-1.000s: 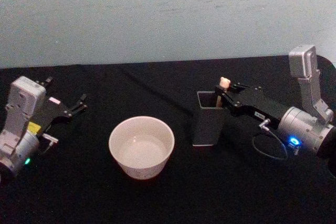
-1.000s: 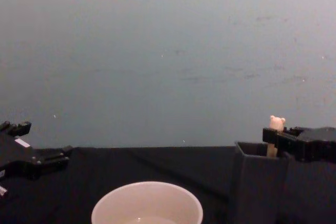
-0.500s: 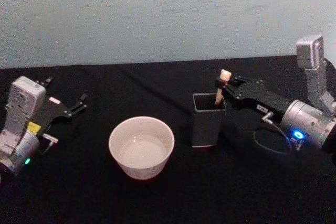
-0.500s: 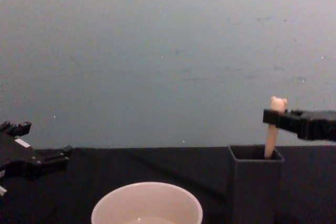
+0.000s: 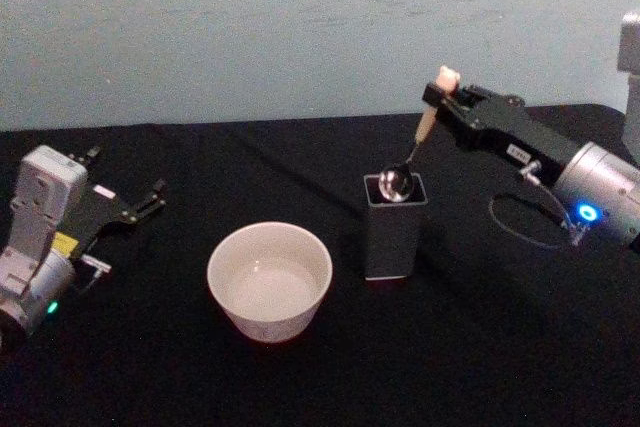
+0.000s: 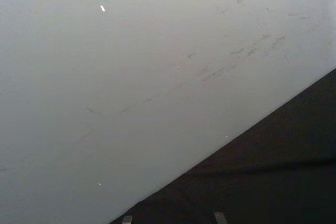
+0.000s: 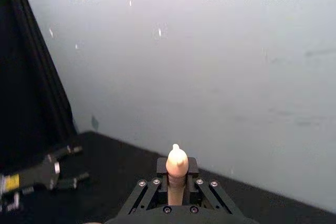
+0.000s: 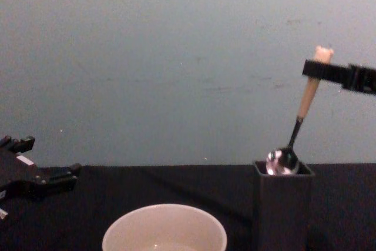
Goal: Pick up the stirring spoon with one hand, stir inside the cup, then place it back in its original position.
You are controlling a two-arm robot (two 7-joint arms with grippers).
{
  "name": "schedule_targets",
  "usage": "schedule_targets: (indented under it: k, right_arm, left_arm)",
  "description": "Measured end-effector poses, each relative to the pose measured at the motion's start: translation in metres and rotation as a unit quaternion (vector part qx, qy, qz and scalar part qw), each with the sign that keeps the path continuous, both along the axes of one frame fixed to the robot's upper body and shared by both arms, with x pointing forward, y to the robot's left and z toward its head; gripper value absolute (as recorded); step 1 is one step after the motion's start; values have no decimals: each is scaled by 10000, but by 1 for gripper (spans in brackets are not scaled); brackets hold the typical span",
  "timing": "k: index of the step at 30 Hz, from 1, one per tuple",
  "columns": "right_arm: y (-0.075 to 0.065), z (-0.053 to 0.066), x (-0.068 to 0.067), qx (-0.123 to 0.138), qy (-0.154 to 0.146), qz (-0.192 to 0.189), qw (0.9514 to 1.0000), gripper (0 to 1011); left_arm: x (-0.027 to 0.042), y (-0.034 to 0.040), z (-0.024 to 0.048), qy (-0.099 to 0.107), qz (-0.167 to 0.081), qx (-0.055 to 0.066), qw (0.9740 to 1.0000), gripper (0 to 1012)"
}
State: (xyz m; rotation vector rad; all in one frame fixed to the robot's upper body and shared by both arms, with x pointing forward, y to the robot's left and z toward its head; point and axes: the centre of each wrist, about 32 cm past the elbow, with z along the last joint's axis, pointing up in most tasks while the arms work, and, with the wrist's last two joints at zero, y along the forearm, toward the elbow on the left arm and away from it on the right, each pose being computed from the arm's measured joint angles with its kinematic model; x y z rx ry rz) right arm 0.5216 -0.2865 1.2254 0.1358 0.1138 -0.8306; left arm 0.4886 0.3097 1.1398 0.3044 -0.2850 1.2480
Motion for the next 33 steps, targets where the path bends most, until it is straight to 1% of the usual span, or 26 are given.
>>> schedule_targets:
  k: [1, 4, 5, 8, 11, 15, 21, 24, 28, 33]
  right_arm:
    - [15, 30, 7, 89, -26, -6, 10000, 204]
    - [37, 74, 18, 218, -63, -14, 9997, 204]
    - [60, 105, 26, 310, -90, -5, 9995, 204]
    - [110, 162, 40, 458, -140, 28, 9988, 204]
    - [154, 183, 50, 517, -154, 73, 9985, 205]
    - [266, 178, 72, 534, -145, 248, 9982, 204]
    - [397, 110, 81, 474, -39, 522, 9975, 204]
    - [471, 56, 67, 399, 8, 692, 9968, 204]
    - [563, -37, 26, 177, -20, 942, 9954, 204]
    - [618, -149, -24, -95, -121, 1162, 9931, 204]
  left_arm:
    - [0, 0, 0, 0, 0, 0, 10000, 1001]
    - [0, 0, 0, 0, 0, 0, 10000, 1001]
    - [0, 0, 0, 0, 0, 0, 10000, 1001]
    - [0, 0, 0, 0, 0, 0, 10000, 1001]
    - [0, 0, 0, 0, 0, 0, 10000, 1001]
    - [0, 0, 0, 0, 0, 0, 10000, 1001]
    - [0, 0, 0, 0, 0, 0, 10000, 1001]
    - [0, 0, 0, 0, 0, 0, 10000, 1001]
    - [0, 0, 0, 0, 0, 0, 10000, 1001]
    - [0, 0, 0, 0, 0, 0, 10000, 1001]
